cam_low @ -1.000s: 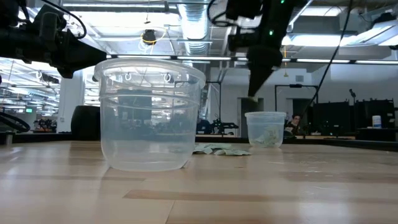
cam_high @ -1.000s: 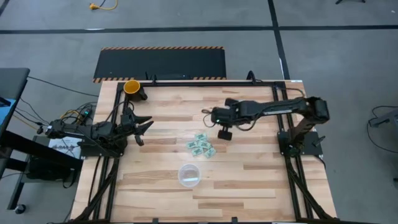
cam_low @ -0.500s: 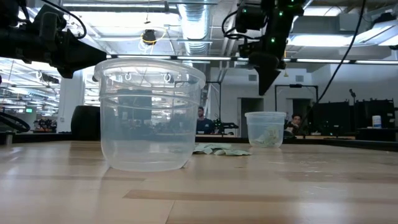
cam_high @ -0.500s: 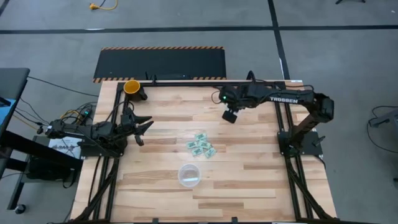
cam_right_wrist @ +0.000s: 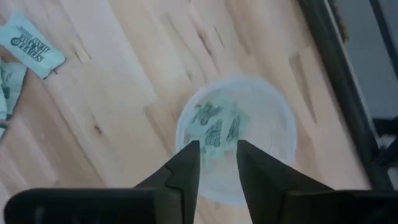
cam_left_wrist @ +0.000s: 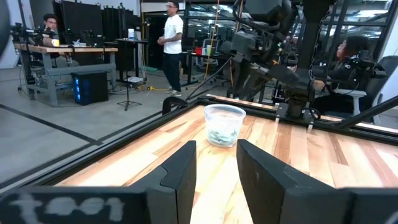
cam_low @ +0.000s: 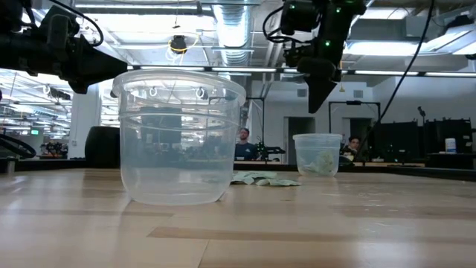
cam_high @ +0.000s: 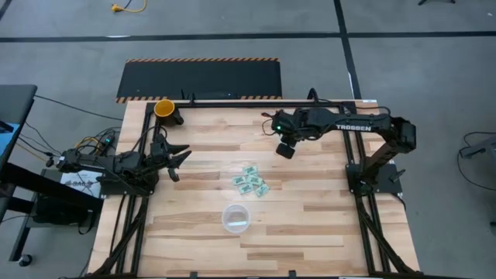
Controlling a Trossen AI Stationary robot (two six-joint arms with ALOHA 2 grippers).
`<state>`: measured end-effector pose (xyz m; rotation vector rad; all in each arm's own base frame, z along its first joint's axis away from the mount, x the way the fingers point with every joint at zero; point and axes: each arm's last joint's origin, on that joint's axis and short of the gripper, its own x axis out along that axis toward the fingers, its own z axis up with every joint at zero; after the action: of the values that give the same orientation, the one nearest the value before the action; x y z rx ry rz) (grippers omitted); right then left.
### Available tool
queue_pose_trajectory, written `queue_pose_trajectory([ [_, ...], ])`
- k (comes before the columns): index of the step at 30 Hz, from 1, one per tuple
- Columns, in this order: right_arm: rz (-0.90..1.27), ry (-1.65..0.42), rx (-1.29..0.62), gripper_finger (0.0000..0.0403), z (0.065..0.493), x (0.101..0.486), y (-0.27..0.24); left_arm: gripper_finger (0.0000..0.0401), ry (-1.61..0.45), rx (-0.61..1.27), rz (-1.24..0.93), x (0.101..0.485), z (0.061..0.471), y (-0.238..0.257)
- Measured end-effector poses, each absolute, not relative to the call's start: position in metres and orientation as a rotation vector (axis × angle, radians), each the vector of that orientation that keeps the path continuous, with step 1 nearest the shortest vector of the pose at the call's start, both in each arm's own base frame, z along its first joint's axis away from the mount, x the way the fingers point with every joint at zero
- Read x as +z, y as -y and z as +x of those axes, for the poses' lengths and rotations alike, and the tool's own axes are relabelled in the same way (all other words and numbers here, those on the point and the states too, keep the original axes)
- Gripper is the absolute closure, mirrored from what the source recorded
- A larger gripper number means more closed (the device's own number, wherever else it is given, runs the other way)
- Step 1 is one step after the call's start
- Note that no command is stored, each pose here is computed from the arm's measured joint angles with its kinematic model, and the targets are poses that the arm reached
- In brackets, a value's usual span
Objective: Pick and place Stevia / Truvia into bins
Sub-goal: Put the stevia packet into the bottom transparent container
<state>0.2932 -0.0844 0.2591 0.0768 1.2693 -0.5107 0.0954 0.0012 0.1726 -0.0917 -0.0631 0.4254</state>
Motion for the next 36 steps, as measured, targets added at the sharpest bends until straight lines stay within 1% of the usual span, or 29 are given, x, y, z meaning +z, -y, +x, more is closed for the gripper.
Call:
queue_pose_trajectory([
  [4, 0.144, -1.263, -0.557, 0.0303, 0.293, 0.26, 0.071, 0.0297, 0.063, 0.426, -0.092, 0.173, 0.095, -0.001],
  [8, 0.157, -1.206, -0.575, 0.0311, 0.293, 0.268, 0.046, 0.0297, 0.063, 0.425, -0.092, 0.173, 0.095, -0.001],
  [13, 0.081, -1.006, -0.637, 0.0316, 0.289, 0.29, 0.005, 0.0297, 0.063, 0.425, -0.092, 0.173, 0.095, -0.001],
  [19, 0.079, -0.81, -0.525, 0.0316, 0.281, 0.317, -0.031, 0.0297, 0.063, 0.425, -0.092, 0.173, 0.095, -0.001],
  [25, 0.037, -0.729, -0.466, 0.0316, 0.266, 0.332, -0.055, 0.0297, 0.048, 0.429, -0.02, 0.173, 0.095, -0.001],
  [30, -0.007, -0.655, -0.462, 0.0316, 0.249, 0.345, -0.071, 0.0297, 0.045, 0.43, -0.008, 0.173, 0.095, -0.001],
  [36, -0.059, -0.528, -0.494, 0.0316, 0.218, 0.366, -0.082, 0.0297, 0.044, 0.43, -0.006, 0.173, 0.095, -0.001],
])
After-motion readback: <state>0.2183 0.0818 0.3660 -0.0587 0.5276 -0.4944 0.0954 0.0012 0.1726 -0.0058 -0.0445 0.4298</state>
